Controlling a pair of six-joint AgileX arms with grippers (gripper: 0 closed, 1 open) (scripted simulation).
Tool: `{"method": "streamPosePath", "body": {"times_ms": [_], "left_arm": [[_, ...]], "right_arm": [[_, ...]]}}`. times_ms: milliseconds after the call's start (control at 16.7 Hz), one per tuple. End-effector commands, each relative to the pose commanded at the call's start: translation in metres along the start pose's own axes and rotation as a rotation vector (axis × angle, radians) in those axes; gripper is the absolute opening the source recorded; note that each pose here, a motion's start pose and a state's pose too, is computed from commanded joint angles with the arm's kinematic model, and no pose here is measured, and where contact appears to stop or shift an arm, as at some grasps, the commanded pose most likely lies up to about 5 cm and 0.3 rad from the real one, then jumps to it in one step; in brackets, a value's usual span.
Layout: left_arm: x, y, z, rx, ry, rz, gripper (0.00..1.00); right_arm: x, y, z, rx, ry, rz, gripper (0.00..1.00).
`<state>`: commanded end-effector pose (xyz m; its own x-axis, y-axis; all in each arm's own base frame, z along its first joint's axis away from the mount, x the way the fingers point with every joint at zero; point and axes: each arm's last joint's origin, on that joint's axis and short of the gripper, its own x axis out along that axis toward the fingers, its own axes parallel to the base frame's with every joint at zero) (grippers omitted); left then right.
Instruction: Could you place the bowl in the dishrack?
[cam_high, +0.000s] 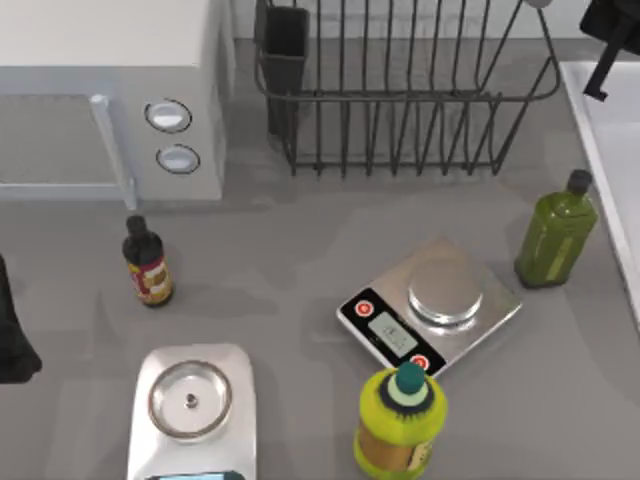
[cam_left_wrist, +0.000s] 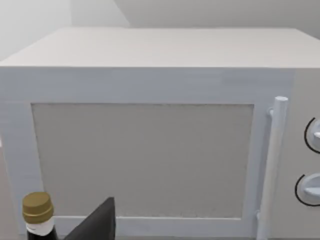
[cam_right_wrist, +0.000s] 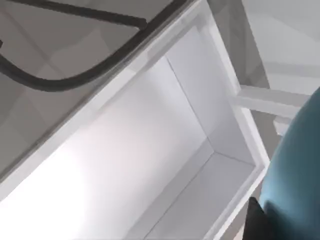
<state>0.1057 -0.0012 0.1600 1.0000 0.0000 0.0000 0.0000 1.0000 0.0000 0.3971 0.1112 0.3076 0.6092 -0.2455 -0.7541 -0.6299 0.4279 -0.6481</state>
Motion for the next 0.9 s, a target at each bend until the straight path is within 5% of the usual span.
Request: {"method": "streamPosePath", "body": {"times_ms": [180,360,660,900], "left_arm": [[0.0,0.0,0.0,0.0,0.0,0.0,1.0],[0.0,0.0,0.0,0.0,0.0,0.0,1.0],[0.0,0.0,0.0,0.0,0.0,0.0,1.0],[0.0,0.0,0.0,0.0,0.0,0.0,1.0]], "right_arm": [[-0.069,0.053,0.056,0.213,-0.225,-0.199,0.0],[-0.145,0.099,0.077,0.508,-0.506,-0.3,0.0],[-0.234,0.129,0.056,0.997,-0.852,-0.305,0.0],[-0.252,0.129,0.041,1.146,-0.923,-0.297,0.0]]}}
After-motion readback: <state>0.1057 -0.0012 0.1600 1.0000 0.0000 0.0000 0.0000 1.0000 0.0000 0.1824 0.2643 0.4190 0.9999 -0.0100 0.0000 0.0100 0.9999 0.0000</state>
